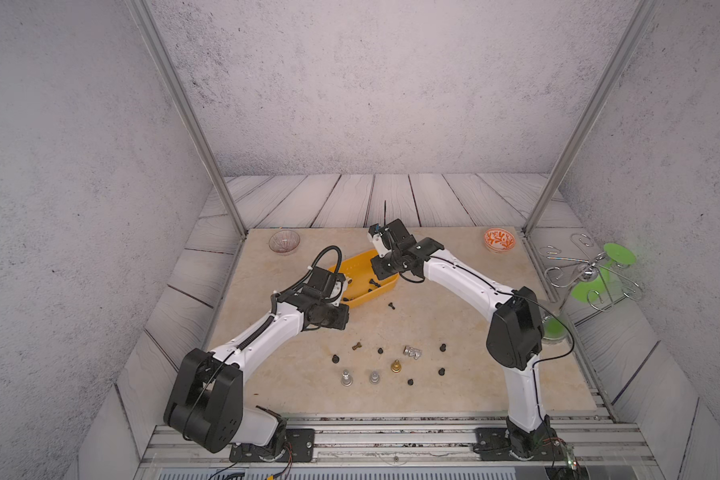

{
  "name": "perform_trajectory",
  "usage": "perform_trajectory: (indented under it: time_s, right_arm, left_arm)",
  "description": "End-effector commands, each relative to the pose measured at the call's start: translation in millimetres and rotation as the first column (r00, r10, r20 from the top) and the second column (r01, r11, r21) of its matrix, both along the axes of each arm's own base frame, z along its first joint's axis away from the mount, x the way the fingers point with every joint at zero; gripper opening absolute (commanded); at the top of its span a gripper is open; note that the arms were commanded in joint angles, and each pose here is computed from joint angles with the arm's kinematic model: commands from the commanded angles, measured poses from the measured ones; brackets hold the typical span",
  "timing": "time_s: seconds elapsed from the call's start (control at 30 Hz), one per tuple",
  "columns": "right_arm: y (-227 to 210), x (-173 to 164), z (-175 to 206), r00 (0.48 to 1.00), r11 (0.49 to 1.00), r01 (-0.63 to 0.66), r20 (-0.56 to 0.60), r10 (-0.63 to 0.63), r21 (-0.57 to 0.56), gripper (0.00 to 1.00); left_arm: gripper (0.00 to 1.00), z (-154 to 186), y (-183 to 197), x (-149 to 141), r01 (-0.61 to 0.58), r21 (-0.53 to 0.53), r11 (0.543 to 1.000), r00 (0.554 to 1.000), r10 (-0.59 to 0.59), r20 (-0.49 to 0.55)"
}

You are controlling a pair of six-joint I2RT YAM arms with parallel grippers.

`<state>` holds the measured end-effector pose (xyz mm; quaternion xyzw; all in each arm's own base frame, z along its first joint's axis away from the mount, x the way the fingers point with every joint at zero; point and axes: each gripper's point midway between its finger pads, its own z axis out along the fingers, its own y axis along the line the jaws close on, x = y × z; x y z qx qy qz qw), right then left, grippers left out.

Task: Put the chess pieces into the storage box
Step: Place the chess piece in the storage box.

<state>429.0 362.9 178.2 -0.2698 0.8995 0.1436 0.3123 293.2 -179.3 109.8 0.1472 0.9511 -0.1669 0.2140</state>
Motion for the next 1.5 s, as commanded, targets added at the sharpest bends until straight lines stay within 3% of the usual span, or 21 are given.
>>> perform_trajectory:
  time_s: [0.0,0.67,1.47]
  right_arm:
    - [12,4,-16,0.999,0.999,-0.033,-0.032,0.032,-0.013,0.14]
    - [32,19,-70,0.991,0.997,-0.069,-0.115,0.065,-0.034,0.14]
    - [27,15,-68,0.99,0.998,-0.061,-0.127,0.057,-0.028,0.2]
  left_arm:
    - [0.27,-1,4,-7,-0.01,0.009,1.0,1.0,0.01,-0.003]
    - [0.27,-2,2,-8,-0.007,0.001,1.0,1.0,0.007,-0.008]
    - [0.27,-2,4,-9,0.003,0.016,1.0,1.0,-0.003,-0.019]
